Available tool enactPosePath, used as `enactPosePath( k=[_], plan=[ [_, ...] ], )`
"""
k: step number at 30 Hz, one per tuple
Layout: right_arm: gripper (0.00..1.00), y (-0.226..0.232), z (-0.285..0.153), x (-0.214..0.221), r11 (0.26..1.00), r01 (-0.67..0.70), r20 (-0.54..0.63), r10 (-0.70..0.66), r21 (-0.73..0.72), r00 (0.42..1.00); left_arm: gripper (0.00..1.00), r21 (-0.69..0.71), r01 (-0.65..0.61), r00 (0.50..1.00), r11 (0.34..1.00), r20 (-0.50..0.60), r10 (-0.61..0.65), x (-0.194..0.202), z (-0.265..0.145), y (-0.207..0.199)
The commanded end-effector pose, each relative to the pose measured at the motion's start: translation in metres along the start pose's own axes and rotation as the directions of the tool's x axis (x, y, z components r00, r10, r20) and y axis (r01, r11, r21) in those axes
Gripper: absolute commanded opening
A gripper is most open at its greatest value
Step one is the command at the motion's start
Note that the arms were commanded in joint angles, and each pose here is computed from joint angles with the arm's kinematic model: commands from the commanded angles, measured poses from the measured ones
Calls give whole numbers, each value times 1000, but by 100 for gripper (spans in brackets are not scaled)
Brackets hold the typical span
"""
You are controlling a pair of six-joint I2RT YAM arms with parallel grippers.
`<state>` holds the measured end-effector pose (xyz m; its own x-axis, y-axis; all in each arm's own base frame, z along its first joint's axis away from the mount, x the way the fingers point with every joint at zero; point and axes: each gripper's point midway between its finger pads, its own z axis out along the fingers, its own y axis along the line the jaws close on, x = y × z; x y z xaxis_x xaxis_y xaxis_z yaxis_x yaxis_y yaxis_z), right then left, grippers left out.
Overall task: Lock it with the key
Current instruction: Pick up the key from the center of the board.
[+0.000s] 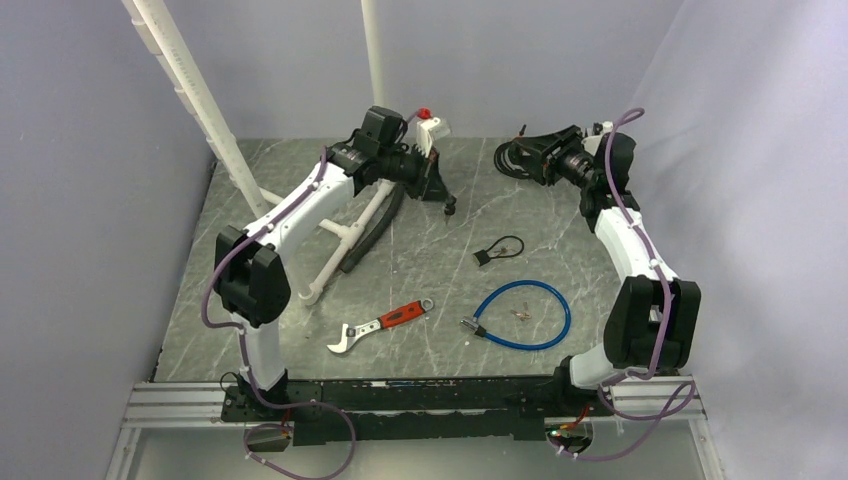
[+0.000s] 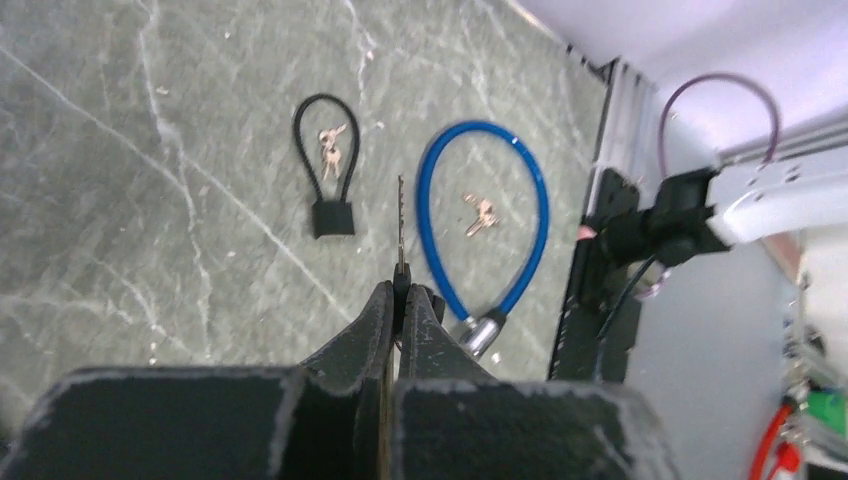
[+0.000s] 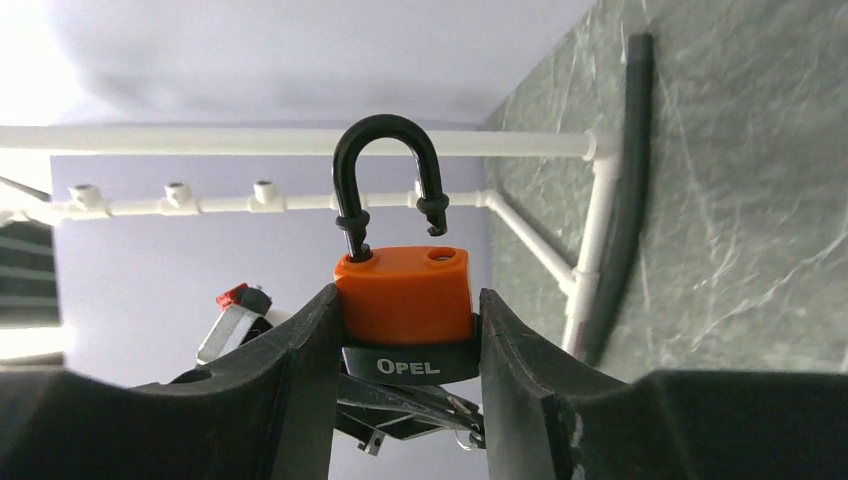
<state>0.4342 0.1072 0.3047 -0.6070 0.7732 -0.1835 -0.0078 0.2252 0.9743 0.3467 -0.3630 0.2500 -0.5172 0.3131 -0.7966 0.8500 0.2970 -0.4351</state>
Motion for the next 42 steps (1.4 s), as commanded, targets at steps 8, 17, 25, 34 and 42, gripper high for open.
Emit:
enactPosePath(
  k=[8, 17, 25, 34, 42],
  plan=[
    [0, -3, -5, 11, 933, -349, -13, 351, 88, 936, 0, 29, 173, 965, 984, 197, -175, -78, 5, -34],
    [0, -28, -9, 27, 867, -463, -6, 472, 184, 882, 0, 15, 123, 978, 992, 169, -124, -80, 21, -49],
    [0, -37, -7, 38, 819, -529, -26, 547, 222, 836, 0, -37, 115, 986, 993, 127, -110, -70, 31, -49],
    [0, -45, -9, 42, 785, -561, -11, 584, 264, 812, 0, -117, 65, 996, 991, 76, -56, -57, 30, -37],
    [0, -50, -10, 50, 796, -542, -37, 571, 269, 820, 0, -145, 52, 998, 988, -13, -55, -41, 36, -34]
  ],
)
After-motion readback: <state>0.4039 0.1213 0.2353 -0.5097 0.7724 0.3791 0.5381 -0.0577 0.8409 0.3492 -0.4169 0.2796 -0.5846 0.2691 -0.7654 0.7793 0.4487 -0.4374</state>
